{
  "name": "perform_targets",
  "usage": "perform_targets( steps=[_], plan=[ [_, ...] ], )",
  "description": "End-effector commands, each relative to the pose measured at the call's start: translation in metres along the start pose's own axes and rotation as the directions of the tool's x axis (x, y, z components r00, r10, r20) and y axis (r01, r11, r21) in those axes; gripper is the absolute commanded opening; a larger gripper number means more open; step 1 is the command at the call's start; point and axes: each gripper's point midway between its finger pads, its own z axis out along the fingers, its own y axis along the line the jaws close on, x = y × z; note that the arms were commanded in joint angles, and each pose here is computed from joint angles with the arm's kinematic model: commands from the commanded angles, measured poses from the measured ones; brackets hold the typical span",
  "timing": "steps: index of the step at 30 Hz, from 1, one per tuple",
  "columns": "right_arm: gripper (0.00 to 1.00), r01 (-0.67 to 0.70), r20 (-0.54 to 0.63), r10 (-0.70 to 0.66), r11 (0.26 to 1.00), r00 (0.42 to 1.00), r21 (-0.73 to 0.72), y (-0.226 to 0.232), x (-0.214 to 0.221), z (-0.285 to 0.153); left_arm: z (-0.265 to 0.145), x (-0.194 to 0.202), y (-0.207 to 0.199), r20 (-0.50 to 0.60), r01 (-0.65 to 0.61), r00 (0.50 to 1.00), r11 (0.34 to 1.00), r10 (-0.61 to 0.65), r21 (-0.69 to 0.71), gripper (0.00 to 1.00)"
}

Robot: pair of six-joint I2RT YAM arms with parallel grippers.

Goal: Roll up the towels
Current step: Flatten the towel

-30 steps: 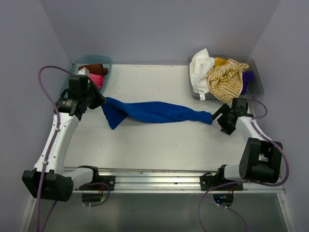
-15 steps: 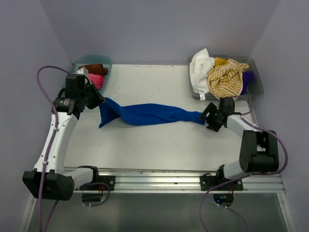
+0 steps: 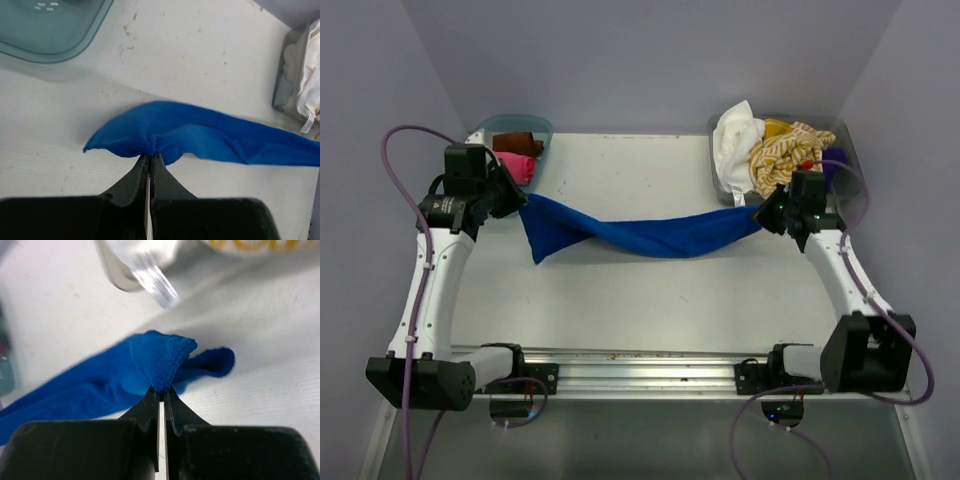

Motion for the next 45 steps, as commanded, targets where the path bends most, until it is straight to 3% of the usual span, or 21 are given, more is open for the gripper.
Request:
perform_targets(
  steps=[1, 8, 13, 16, 19, 20, 21, 23, 25, 28, 34, 40, 45],
  plan=[
    [0.0, 0.108, 0.201, -0.099, 0.993, 0.975, -0.036, 0.032, -0.048, -0.09, -0.026, -0.043, 0.001, 0.133, -0.04, 0.99, 0.999, 0.044, -0.029, 0.0],
    [0.0, 0.199, 0.419, -0.167, 0.979, 0.892, -0.033, 0.055, -0.077, -0.231, -0.065, -0.081, 0.015, 0.273, -0.008, 0.961, 0.989, 0.047, -0.144, 0.0],
    [0.0, 0.168, 0.411, -0.14, 0.985, 0.901, -0.033, 0.056, -0.071, -0.259, -0.064, -0.086, 0.012, 0.281, -0.011, 0.958, 0.991, 0.049, -0.134, 0.0],
    [0.0, 0.125, 0.371, -0.123, 0.992, 0.921, 0.019, 0.045, -0.073, -0.229, -0.039, -0.074, 0.009, 0.225, -0.022, 0.973, 0.995, 0.043, -0.095, 0.0],
    [0.02, 0.086, 0.27, -0.121, 0.987, 0.955, 0.14, 0.017, -0.069, -0.158, -0.005, -0.055, 0.007, 0.148, -0.034, 0.988, 0.999, 0.038, -0.032, 0.0],
    [0.27, 0.086, 0.212, -0.123, 0.981, 0.97, 0.175, 0.003, -0.06, -0.133, 0.005, -0.047, 0.006, 0.115, -0.035, 0.993, 0.999, 0.036, -0.012, 0.0],
    [0.38, 0.088, 0.172, -0.122, 0.976, 0.978, 0.197, -0.002, -0.058, -0.114, 0.023, -0.03, 0.007, 0.042, -0.029, 0.999, 0.999, 0.029, 0.015, 0.0],
    [0.51, 0.092, 0.047, -0.107, 0.964, 0.993, 0.251, -0.017, -0.042, -0.078, 0.038, -0.016, 0.009, -0.01, -0.024, 1.0, 0.999, 0.024, 0.029, 0.0],
    [0.58, 0.088, 0.027, -0.096, 0.971, 0.995, 0.223, -0.021, -0.028, -0.065, 0.049, -0.001, 0.016, -0.061, -0.024, 0.998, 0.999, 0.025, 0.023, 0.0],
    [0.6, 0.091, 0.039, -0.099, 0.979, 0.994, 0.185, -0.024, -0.018, -0.06, 0.05, 0.006, 0.022, -0.068, -0.032, 0.997, 0.999, 0.032, 0.009, 0.0],
    [0.59, 0.115, -0.092, -0.101, 0.98, 0.991, 0.165, -0.048, 0.036, -0.042, 0.054, 0.011, 0.023, -0.082, -0.031, 0.996, 0.999, 0.032, 0.015, 0.0],
    [0.7, 0.106, -0.213, -0.073, 0.983, 0.974, 0.147, -0.06, 0.092, -0.017, 0.055, 0.013, 0.021, -0.091, -0.026, 0.995, 0.999, 0.029, 0.03, 0.0],
    [0.66, 0.107, -0.217, -0.071, 0.981, 0.974, 0.16, -0.067, 0.102, 0.002, 0.051, 0.011, 0.019, -0.079, -0.026, 0.997, 0.999, 0.028, 0.035, 0.0]
  ],
)
